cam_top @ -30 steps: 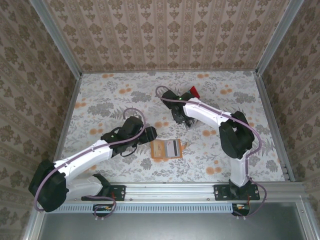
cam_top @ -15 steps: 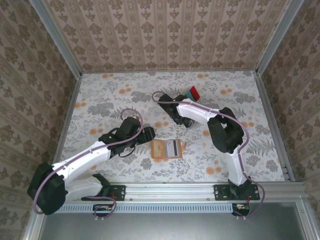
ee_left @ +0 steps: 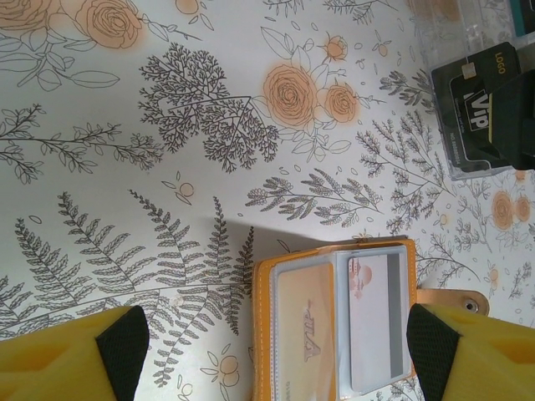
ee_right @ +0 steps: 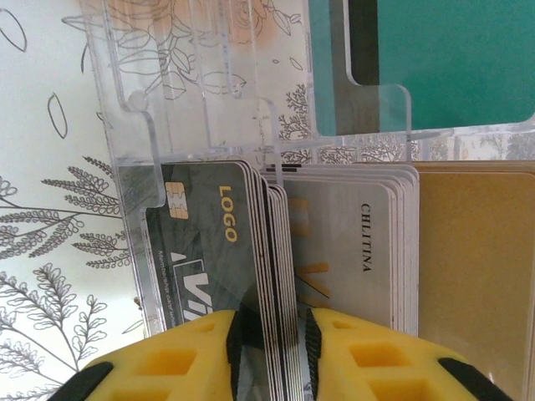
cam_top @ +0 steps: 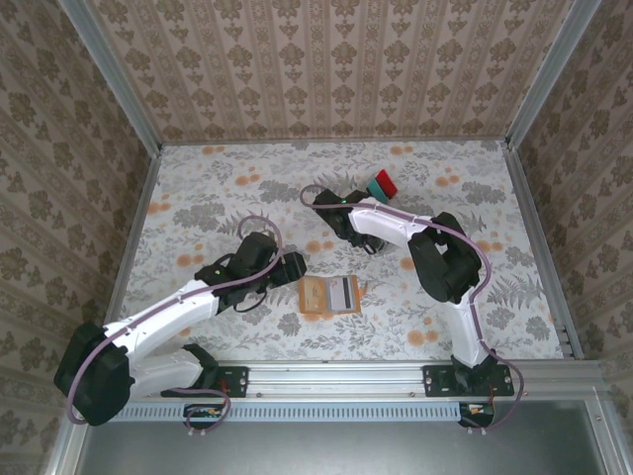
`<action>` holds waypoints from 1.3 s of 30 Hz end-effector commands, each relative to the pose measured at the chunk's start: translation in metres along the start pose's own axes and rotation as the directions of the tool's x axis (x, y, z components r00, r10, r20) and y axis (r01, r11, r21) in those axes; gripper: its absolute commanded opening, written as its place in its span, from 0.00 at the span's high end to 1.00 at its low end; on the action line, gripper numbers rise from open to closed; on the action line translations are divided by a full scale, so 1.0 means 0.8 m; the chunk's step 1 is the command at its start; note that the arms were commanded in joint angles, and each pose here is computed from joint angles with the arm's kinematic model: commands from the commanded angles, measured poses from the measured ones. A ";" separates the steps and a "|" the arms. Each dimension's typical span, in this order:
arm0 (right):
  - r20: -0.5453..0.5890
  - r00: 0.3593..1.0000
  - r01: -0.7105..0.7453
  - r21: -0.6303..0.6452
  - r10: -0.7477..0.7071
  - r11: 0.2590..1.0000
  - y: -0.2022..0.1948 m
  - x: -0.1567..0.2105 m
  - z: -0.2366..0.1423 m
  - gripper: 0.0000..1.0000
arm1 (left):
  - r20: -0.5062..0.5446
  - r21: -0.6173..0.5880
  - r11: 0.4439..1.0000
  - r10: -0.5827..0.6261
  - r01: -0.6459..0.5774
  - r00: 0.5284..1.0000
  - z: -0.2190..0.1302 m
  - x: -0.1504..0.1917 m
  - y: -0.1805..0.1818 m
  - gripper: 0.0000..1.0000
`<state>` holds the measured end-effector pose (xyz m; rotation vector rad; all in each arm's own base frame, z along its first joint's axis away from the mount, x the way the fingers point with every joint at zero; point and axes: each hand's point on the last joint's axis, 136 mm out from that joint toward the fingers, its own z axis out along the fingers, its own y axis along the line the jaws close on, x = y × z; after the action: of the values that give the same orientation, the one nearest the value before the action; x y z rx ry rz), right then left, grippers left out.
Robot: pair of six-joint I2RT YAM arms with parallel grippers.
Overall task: Put the credit cards into the card holder
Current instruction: Pick up the credit card from the storage box.
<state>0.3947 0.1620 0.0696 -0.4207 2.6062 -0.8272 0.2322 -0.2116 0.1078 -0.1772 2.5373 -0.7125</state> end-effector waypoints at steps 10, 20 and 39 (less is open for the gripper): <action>0.023 1.000 0.001 0.053 -0.002 0.999 -0.030 -0.002 -0.008 0.81 | -0.021 -0.002 1.000 -0.029 0.029 0.999 0.002 0.006 0.009 0.16; 0.033 0.999 -0.013 0.039 0.012 0.999 -0.037 -0.003 -0.016 0.89 | -0.026 0.003 1.000 -0.030 0.030 0.999 0.004 0.005 0.006 0.16; -0.045 0.998 -0.050 -0.178 0.043 0.983 0.012 0.013 -0.009 0.91 | -0.035 0.000 0.999 -0.034 0.034 0.999 0.008 0.006 0.006 0.16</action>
<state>0.3854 0.1666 0.0723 -0.4172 2.6914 -0.6477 0.2301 -0.2109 0.0992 -0.1870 2.5661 -0.7202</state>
